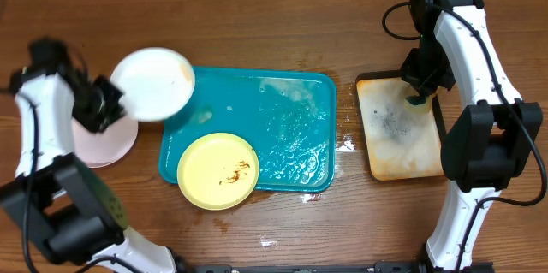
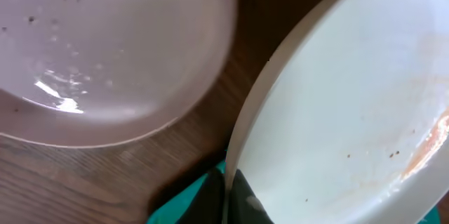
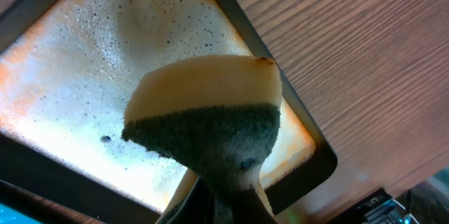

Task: Clean dirty plates on tray and stack at the side
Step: 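Set the white plate onto the pink plate left of the tray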

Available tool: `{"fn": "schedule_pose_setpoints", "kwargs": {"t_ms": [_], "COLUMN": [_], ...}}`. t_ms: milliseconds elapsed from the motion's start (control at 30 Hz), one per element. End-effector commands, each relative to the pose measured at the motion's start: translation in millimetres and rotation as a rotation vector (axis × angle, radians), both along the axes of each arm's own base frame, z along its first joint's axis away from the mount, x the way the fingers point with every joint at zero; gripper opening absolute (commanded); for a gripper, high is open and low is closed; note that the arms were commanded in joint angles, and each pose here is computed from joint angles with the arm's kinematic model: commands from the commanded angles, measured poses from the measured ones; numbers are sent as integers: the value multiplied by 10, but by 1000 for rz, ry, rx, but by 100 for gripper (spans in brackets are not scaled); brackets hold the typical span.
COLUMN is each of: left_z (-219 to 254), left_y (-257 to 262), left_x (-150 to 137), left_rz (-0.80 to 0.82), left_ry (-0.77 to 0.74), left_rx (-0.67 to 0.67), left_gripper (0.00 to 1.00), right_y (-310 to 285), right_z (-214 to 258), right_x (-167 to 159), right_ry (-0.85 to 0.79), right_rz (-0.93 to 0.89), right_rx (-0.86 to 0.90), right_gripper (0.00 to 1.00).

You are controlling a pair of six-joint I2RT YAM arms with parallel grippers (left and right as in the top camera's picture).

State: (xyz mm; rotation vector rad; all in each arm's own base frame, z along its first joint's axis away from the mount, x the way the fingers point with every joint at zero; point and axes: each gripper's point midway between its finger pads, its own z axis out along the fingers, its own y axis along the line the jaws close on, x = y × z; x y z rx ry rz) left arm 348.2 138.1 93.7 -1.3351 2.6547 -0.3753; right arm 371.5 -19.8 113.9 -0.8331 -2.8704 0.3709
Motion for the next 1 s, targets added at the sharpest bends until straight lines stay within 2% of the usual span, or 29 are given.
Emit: {"fn": "schedule_pose_setpoints", "kwargs": {"t_ms": [0,200,467,633,833,967], "left_z": [37,-179,-284,-402,-503,-501], "left_y": [20,353,719,864,963,1023], "left_x": [-215,-590,-814,-1008,-1094,-1074], "left_rz": [22,163,294,378,426,427], "left_ry": [-87,-99,-120,-71,-75,-88], "left_rx": [-74,-98,-77,-72,-64,-40], "left_gripper": [4,4,4,4,5,9], "right_y": [23,23,21,21,21,20], "right_z": [175,176,181,183,186,186], "right_x": [20,13,-16,-28,-46,-46], "right_ry": [-53,-50,-38,-33,-21,-21], "right_rz": [11,11,12,12,34,33], "right_rx": [8,8,8,7,12,11], "right_gripper": [4,4,4,4,4,4]}}
